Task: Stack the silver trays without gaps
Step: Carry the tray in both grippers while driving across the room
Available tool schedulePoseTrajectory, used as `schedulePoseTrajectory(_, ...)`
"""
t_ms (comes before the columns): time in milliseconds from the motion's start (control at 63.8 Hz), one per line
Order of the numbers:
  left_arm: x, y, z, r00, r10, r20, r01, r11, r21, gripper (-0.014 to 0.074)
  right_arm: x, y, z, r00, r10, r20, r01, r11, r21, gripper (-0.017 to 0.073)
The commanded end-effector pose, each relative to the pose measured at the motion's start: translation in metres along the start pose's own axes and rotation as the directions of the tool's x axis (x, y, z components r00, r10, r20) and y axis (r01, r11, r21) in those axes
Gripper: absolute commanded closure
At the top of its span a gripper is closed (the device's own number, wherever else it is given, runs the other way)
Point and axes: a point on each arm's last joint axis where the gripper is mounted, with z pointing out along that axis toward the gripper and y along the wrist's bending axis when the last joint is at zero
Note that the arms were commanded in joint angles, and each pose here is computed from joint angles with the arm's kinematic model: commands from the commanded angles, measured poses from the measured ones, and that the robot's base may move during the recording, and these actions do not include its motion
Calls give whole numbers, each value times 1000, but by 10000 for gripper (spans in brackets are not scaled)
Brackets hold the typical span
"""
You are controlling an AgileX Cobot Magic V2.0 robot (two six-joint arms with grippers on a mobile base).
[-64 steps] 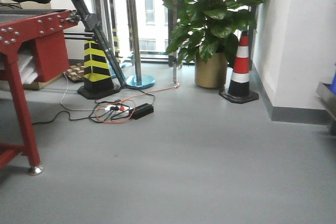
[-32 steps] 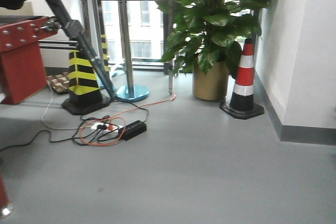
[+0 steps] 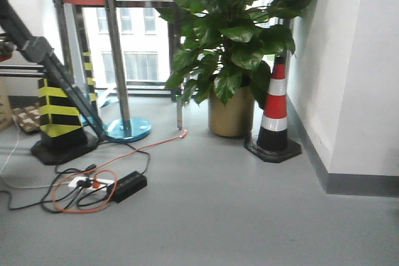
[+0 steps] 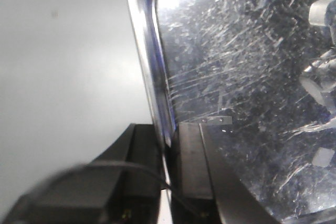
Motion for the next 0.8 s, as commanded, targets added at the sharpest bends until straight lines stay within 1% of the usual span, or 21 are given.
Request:
schedulePoseTrajectory(0, 5, 3, -20, 999, 34, 6, -34, 999, -6, 642, 2, -5, -24, 999, -18, 43, 18, 1000, 6, 503)
schedulePoseTrajectory(784, 5, 3, -20, 999, 34, 6, -34, 999, -6, 642, 2, -5, -24, 999, -18, 43, 18, 1000, 6, 503)
